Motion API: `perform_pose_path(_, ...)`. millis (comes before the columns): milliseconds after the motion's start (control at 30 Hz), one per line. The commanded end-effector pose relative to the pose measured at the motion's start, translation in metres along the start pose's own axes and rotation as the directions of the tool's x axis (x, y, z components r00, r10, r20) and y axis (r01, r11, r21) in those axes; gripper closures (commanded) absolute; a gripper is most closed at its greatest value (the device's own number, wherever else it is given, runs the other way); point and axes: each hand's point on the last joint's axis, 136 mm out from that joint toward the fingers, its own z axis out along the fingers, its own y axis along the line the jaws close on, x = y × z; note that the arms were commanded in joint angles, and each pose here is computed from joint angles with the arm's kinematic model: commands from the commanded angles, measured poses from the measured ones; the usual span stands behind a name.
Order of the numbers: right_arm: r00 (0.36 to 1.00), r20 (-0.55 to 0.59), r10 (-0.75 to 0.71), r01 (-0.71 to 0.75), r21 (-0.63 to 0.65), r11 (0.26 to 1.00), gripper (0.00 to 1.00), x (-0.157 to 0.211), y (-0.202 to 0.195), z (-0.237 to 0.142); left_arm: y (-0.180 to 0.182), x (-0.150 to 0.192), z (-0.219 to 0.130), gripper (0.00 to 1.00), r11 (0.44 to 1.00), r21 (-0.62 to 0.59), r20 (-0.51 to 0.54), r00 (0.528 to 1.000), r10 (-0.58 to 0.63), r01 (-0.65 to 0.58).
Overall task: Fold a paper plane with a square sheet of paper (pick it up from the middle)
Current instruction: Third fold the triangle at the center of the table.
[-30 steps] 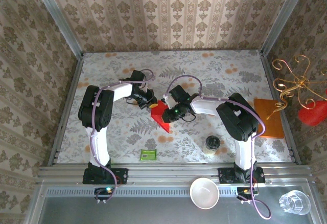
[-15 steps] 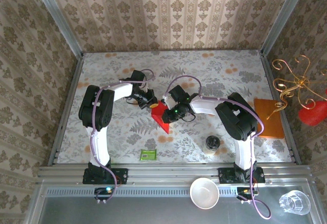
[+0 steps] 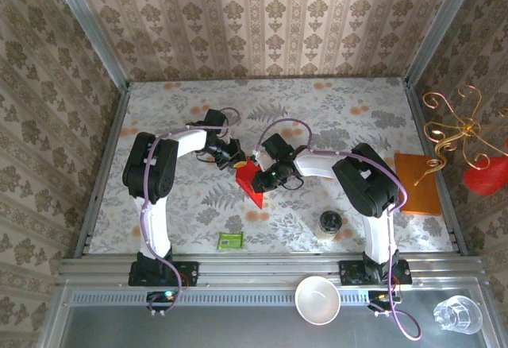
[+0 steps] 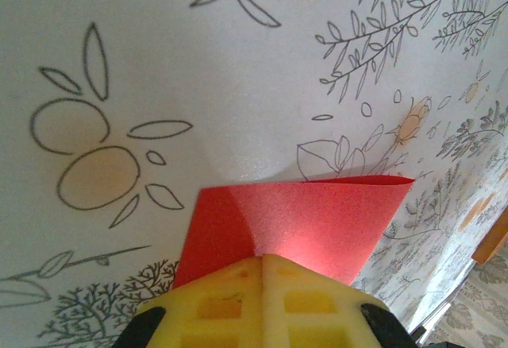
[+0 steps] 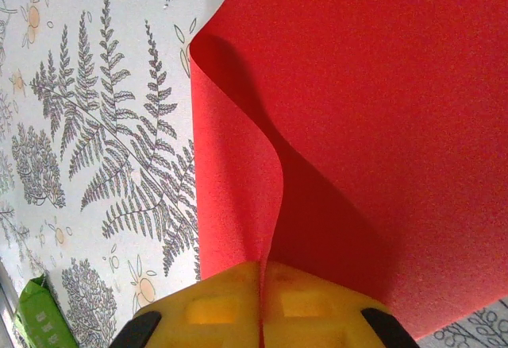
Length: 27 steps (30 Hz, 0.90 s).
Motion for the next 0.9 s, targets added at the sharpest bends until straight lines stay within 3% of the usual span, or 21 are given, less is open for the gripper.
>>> perform_pose_path(0,0.999,-0.029,0.016,-0.016,0.014,1.0,0.9,0.002,-0.006,0.003,0.015,0.009,0.007,0.92,0.998,-0.055,-0.031,0.999,-0.025,0.023)
perform_pose_path(233,0.998,-0.042,0.037,-0.035,0.052,0.998,0.9,0.007,-0.015,0.004,-0.007,-0.001,-0.034,0.87,0.999,-0.002,0.1,0.994,-0.034,0.034)
perform_pose_path(433,0.998,-0.039,0.052,-0.049,0.061,0.997,0.9,0.006,-0.018,0.006,-0.002,0.016,-0.053,0.83,0.995,0.019,0.167,0.981,-0.099,0.098)
perform_pose_path(867,0.997,-0.045,0.066,-0.063,0.069,0.996,0.9,0.009,-0.021,0.008,-0.007,0.068,-0.016,0.94,0.987,0.035,0.099,0.983,-0.157,0.154)
